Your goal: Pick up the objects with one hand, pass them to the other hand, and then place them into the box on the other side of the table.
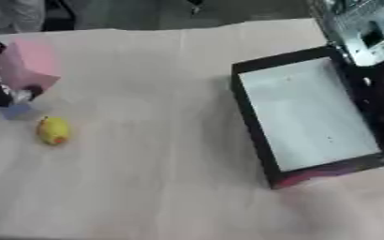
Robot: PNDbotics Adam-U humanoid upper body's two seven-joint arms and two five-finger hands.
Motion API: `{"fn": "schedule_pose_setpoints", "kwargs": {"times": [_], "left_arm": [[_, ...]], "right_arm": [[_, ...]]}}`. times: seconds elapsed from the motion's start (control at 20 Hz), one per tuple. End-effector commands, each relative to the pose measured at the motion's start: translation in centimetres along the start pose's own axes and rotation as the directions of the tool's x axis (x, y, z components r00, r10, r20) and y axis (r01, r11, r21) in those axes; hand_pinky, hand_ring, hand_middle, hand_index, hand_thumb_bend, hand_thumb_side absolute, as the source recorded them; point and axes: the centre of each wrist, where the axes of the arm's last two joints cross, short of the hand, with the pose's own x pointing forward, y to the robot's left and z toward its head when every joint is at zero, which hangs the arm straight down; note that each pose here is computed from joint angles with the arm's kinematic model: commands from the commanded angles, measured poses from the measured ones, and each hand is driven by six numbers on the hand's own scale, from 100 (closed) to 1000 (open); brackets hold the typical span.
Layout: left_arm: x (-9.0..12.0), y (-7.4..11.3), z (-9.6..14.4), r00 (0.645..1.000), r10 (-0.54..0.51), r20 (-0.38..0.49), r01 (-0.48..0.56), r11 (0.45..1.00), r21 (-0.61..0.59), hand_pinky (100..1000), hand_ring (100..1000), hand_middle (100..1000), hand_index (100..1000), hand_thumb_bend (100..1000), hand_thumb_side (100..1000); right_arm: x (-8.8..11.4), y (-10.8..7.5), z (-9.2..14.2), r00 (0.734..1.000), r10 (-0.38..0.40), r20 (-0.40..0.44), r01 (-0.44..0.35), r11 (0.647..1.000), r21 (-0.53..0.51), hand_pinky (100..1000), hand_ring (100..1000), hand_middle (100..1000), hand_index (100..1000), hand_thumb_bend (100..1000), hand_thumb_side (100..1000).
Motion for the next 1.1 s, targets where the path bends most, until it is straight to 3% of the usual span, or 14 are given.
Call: {"fn": "schedule_pose_setpoints", "kwargs": {"times": [0.05, 0.55, 1.1], "left_arm": [[0.9, 0.2, 0.3, 0.997, -0.042, 0.059, 0.039, 0.997, 0.065, 789, 754, 661, 502, 252, 100], [2.8, -3.0, 0.7, 0.988, -0.060, 0.145, 0.031, 0.981, 0.192, 775, 739, 654, 488, 231, 100], [3.2, -3.9, 1.5, 0.980, -0.069, 0.186, 0.018, 0.965, 0.263, 774, 725, 634, 483, 249, 100]], "right_arm": [[1.8, 1.2, -0.9, 0.998, 0.024, 0.051, -0.026, 0.999, 0.041, 883, 857, 899, 872, 244, 298], [3.2, 7.2, -2.5, 0.994, 0.049, 0.101, -0.070, 0.974, 0.215, 888, 869, 912, 888, 284, 290], [4.4, 9.5, -2.7, 0.986, 0.066, 0.152, -0.113, 0.940, 0.323, 887, 871, 918, 888, 383, 206]]}}
